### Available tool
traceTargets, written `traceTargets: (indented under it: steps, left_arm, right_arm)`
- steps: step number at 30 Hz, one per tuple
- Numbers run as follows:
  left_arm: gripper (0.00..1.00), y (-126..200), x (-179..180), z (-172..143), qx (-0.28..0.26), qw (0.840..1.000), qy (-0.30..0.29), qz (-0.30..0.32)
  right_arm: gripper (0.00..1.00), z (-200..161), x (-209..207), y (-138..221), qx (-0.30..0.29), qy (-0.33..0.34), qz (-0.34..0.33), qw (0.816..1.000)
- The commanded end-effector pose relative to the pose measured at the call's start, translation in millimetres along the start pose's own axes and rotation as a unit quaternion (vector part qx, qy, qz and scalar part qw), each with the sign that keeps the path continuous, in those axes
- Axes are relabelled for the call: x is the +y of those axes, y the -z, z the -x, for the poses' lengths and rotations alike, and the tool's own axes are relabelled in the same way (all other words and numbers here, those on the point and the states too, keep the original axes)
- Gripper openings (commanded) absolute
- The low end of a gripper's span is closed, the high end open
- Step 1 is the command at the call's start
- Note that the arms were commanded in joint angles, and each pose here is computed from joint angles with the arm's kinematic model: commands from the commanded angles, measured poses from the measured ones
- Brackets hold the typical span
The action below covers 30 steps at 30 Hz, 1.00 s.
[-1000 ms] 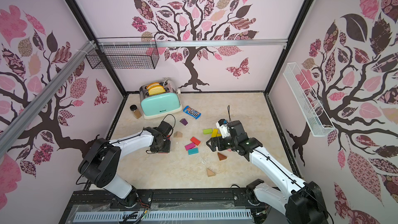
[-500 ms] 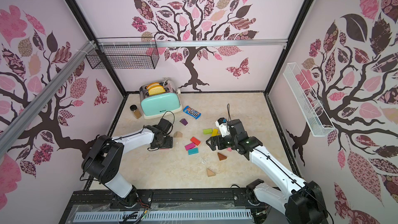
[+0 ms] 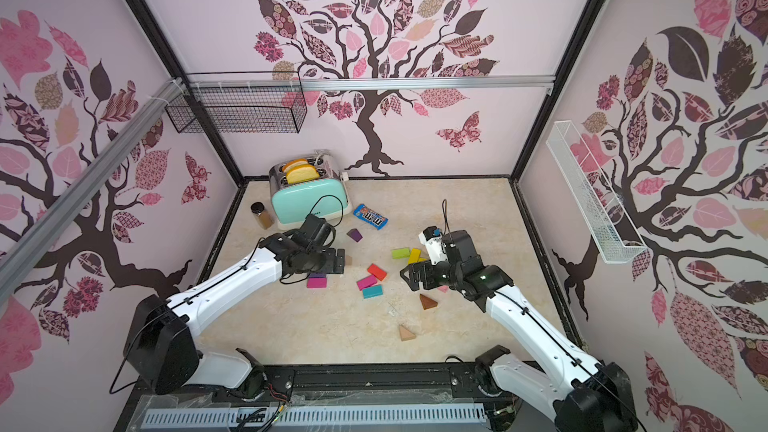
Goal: Assemble a piece of candy with building blocks
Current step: Adjust the building block at the center of the board.
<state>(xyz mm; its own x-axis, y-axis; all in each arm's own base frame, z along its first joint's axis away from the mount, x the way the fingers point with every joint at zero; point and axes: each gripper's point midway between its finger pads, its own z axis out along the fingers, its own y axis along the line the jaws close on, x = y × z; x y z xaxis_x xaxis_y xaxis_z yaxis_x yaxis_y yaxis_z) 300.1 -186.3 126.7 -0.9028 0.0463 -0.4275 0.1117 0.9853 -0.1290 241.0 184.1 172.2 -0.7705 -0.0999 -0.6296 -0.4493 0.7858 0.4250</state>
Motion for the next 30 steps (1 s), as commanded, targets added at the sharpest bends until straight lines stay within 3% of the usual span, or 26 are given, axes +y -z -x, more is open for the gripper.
traceTargets:
  steps: [1,6,9,13,22,30]
  left_arm:
    - [0.94,-41.0,-10.8,1.5,0.028,1.000,-0.009,-0.003]
    - [0.91,-80.2,-9.5,22.2,0.047,0.997,-0.040,0.052]
    - [0.83,-96.7,-10.2,27.3,0.056,0.996,-0.040,0.056]
    - [0.82,-115.1,-8.3,25.2,0.072,0.995,-0.028,0.057]
    - [0.76,-128.0,-55.6,30.8,0.078,0.995,0.010,-0.055]
    - [0.73,-124.8,-96.1,55.1,0.064,0.993,0.000,-0.102]
  right_arm:
    - [0.99,-2.9,-0.6,4.9,0.003,-0.006,-0.009,1.000]
    - [0.99,1.8,-2.0,11.7,-0.001,0.005,-0.022,1.000]
    - [0.99,3.6,-3.6,11.9,-0.006,0.008,-0.028,1.000]
    - [0.99,6.5,-0.8,8.2,-0.008,0.007,-0.017,1.000]
    - [0.99,7.4,-4.0,5.1,-0.004,0.014,-0.024,1.000]
    - [0.99,6.6,-4.7,9.2,-0.006,0.013,-0.029,0.999]
